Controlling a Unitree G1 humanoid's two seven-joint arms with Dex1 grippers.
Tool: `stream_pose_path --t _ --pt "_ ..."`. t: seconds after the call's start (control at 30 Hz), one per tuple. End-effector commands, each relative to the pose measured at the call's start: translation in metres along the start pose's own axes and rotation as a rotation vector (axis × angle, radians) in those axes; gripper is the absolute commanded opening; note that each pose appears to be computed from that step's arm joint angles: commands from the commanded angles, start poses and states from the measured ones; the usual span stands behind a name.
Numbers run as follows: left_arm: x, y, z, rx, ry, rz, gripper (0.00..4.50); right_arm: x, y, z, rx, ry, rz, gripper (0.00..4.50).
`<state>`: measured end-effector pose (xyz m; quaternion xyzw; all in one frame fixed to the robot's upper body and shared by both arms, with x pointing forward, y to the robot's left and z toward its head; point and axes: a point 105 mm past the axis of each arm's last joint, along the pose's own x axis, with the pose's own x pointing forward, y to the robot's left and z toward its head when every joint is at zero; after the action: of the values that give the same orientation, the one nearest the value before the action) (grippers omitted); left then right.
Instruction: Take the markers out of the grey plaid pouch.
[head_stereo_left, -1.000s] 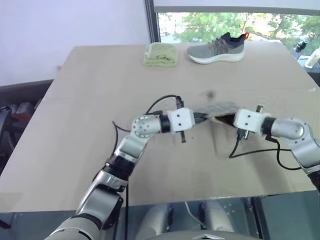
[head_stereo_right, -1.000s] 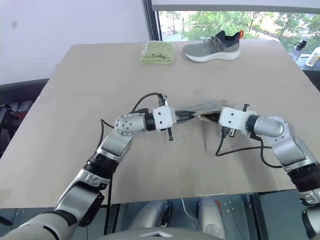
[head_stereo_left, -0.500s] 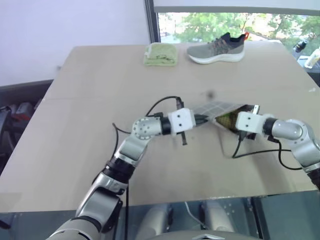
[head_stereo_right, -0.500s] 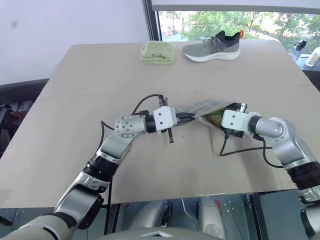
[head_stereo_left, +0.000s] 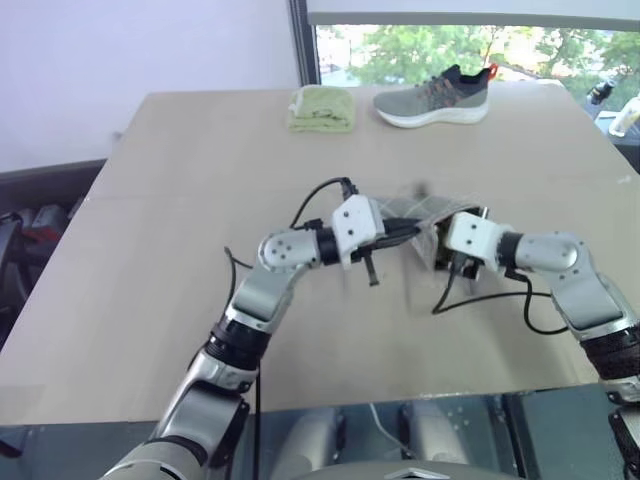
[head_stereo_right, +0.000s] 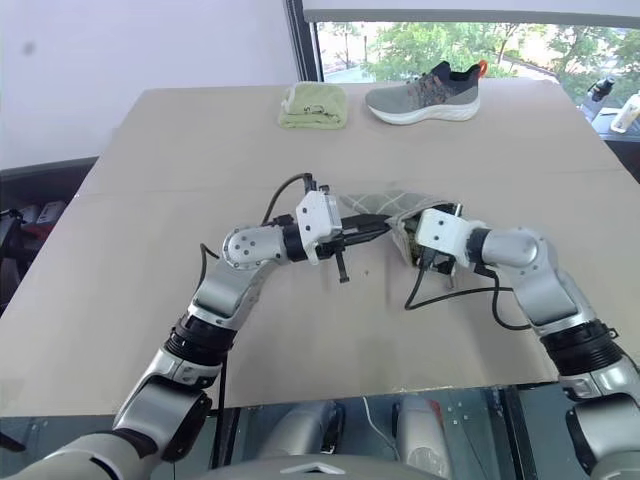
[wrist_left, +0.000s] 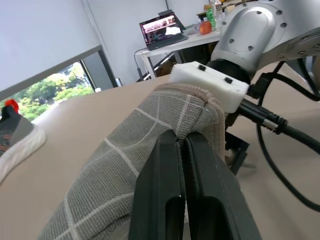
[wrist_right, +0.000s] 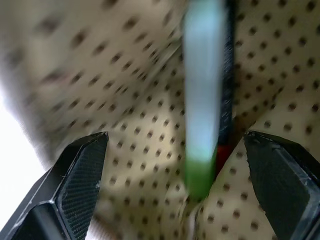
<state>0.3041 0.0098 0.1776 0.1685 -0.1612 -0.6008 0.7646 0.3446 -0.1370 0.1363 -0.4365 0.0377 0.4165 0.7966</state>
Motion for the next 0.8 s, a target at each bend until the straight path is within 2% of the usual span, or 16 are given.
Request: stream_pose_path --t 0.03,0.27,0.37,0.63,0.8 --pt "0.0 -0.009 0.013 0.001 -0.043 -0.047 0.0 -0.005 -0.023 0.013 -0.104 -0.015 -0.092 4.45" --pt "-0.001 -0.008 0.016 -0.102 -0.071 -0.032 0.0 0.006 -0.011 0.01 -0.104 -0.021 -0.043 4.45" --pt "-0.002 -0.009 0.017 -0.124 -0.065 -0.044 0.0 0.009 -0.013 0.007 -0.127 -0.016 -0.051 3.7" --pt "-0.006 0.003 0.007 -0.111 -0.015 0.004 0.0 0.01 -0.012 0.004 -0.154 -0.02 -0.039 0.23" --pt "-0.011 0.016 -0.019 0.017 0.097 0.064 0.0 0.002 -0.018 0.01 -0.145 -0.046 -0.047 0.22"
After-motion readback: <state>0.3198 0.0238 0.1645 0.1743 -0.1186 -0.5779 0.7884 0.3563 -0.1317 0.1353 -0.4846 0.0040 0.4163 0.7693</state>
